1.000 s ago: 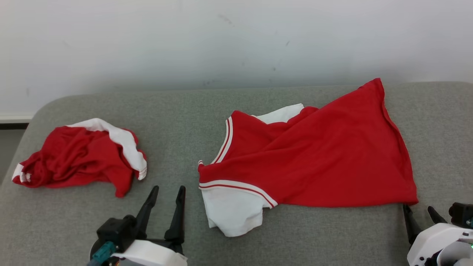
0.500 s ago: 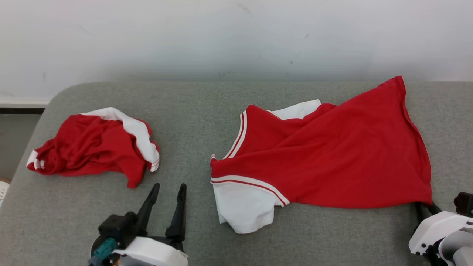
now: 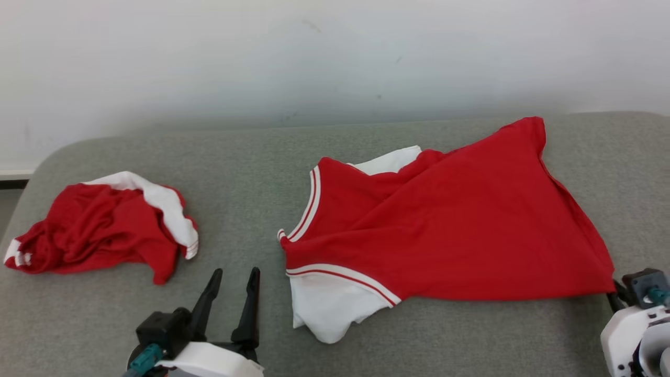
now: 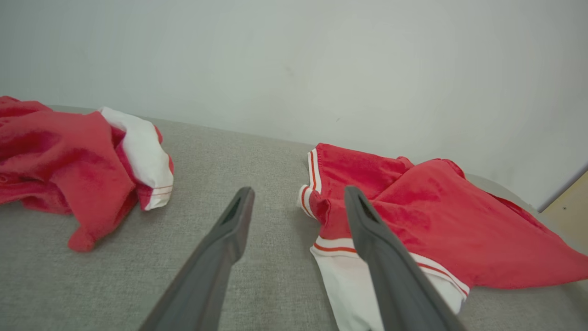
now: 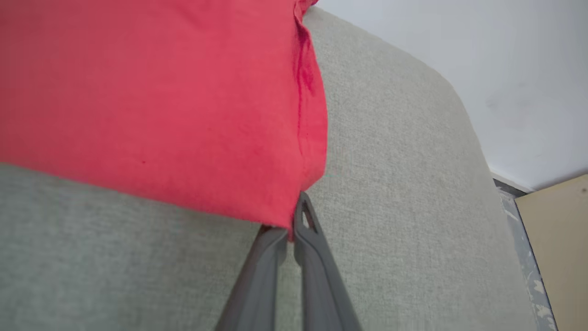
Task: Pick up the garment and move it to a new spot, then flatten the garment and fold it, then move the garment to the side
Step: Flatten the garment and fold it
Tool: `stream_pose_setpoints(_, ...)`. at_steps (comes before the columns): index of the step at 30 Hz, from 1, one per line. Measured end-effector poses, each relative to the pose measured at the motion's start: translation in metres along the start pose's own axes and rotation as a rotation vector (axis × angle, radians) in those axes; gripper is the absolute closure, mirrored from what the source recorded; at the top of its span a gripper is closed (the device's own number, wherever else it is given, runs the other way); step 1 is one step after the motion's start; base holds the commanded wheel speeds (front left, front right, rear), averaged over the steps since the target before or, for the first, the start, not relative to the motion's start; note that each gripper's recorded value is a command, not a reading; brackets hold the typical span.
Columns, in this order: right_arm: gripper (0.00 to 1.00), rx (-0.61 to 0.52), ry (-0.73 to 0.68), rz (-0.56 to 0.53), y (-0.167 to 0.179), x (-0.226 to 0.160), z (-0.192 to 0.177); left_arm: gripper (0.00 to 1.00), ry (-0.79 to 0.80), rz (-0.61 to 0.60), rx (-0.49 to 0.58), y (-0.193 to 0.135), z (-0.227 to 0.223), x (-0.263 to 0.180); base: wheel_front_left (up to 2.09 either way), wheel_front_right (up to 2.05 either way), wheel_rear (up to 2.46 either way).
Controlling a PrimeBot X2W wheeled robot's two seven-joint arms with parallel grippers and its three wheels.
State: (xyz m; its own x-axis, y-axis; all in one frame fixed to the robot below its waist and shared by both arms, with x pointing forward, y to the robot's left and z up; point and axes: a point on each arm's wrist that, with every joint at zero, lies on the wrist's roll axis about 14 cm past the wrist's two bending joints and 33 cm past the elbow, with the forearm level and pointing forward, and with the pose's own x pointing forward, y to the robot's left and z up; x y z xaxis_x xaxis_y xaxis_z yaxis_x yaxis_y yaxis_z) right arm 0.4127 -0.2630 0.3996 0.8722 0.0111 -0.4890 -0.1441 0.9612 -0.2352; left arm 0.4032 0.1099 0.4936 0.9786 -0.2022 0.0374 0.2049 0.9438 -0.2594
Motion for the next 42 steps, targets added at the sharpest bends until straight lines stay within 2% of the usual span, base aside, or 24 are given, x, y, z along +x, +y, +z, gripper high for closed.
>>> stream_pose_setpoints(4,1.00,-0.105,0.095,0.016,-0.003,-0.012,-0.025,0.00,0.008,-0.020,-0.004,-0.007,-0.003,0.005,0.00,0.00,0.00)
stream_pose_setpoints(10,1.00,-0.098,0.148,-0.031,-0.027,-0.029,-0.042,0.00,0.014,-0.040,-0.009,-0.014,-0.006,0.007,0.00,0.00,0.00)
stream_pose_setpoints(11,0.82,-0.089,0.157,-0.033,-0.027,-0.032,-0.045,0.00,0.015,-0.041,-0.009,-0.015,-0.006,0.007,0.00,0.00,0.00)
stream_pose_setpoints(12,0.24,-0.081,0.161,-0.033,-0.026,-0.034,-0.048,0.00,0.016,-0.044,-0.009,-0.016,-0.006,0.007,0.00,0.00,0.00)
stream_pose_setpoints(13,0.00,-0.072,0.164,-0.031,-0.024,-0.036,-0.050,0.00,0.018,-0.046,-0.009,-0.016,-0.007,0.007,0.00,0.00,0.00)
stream_pose_setpoints(18,0.00,-0.027,0.175,-0.013,-0.013,-0.042,-0.053,0.00,0.018,-0.052,-0.001,-0.017,-0.006,0.004,0.00,0.00,0.00)
stream_pose_setpoints(24,0.00,0.022,0.144,-0.058,-0.031,-0.052,-0.034,0.00,0.042,-0.069,0.019,-0.017,-0.007,-0.001,0.00,0.00,0.00)
stream_pose_setpoints(29,0.00,0.069,-0.036,-0.148,-0.059,-0.064,0.015,0.00,0.103,-0.142,0.039,-0.029,-0.017,-0.008,0.00,0.00,0.00)
stream_pose_setpoints(36,0.00,0.250,-0.258,-0.178,-0.031,-0.074,0.049,0.00,0.279,-0.244,0.066,-0.048,-0.054,-0.024,0.00,0.00,0.00)
stream_pose_setpoints(39,0.00,0.311,-0.332,-0.175,-0.016,-0.076,0.060,0.00,0.359,-0.322,0.152,-0.056,-0.072,-0.034,0.00,0.00,0.00)
stream_pose_setpoints(42,0.00,0.344,-0.360,-0.176,-0.010,-0.077,0.060,0.00,0.421,-0.368,0.192,-0.061,-0.086,-0.039,0.00,0.00,0.00)
